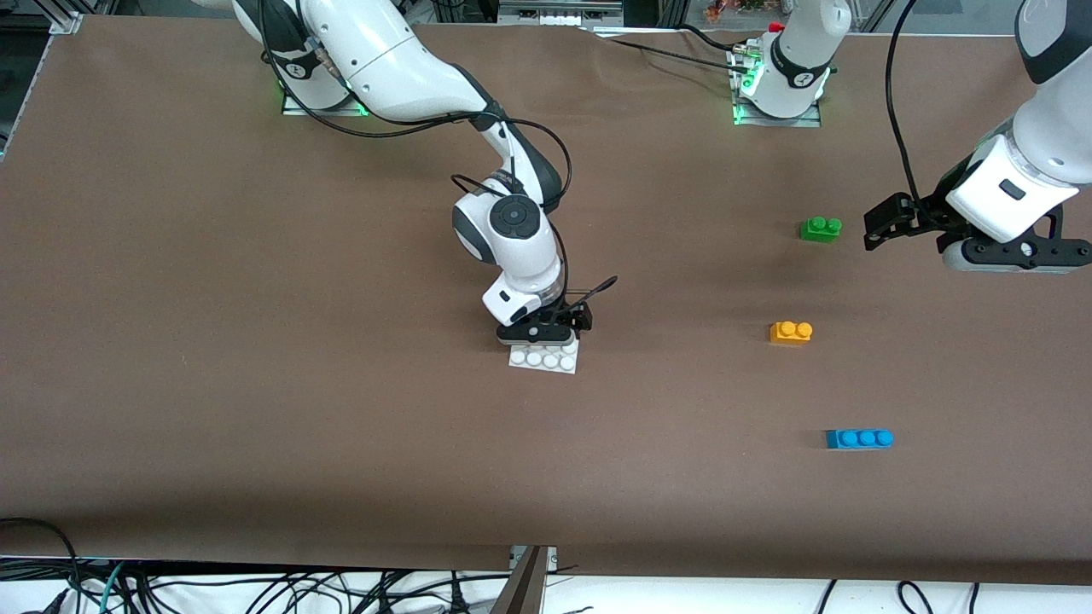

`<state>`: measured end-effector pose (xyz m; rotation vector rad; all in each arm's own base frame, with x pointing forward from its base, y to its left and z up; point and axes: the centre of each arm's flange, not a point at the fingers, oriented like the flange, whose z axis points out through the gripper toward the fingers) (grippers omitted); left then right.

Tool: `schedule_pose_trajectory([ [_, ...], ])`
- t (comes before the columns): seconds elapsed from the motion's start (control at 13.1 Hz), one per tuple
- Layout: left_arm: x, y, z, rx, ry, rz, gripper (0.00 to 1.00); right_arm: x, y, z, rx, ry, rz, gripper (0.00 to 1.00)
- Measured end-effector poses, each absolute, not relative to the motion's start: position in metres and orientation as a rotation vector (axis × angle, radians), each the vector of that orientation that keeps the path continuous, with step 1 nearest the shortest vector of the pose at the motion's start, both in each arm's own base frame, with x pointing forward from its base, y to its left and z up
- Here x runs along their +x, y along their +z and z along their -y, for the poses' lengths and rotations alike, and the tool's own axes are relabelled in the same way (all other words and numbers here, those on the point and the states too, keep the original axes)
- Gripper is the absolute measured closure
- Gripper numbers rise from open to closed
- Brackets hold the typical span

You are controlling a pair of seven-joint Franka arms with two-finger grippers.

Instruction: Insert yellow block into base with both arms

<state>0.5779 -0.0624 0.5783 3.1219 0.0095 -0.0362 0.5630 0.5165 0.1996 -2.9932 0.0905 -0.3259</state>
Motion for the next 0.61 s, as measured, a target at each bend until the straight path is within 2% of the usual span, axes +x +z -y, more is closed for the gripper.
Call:
schedule_pose_trajectory([
  [0.61,0.578,0.578,0.062,3.122,-0.036,-0.01,0.0,0.579,0.199,-0.494,-3.081,-0.334,-0.107,0.0],
])
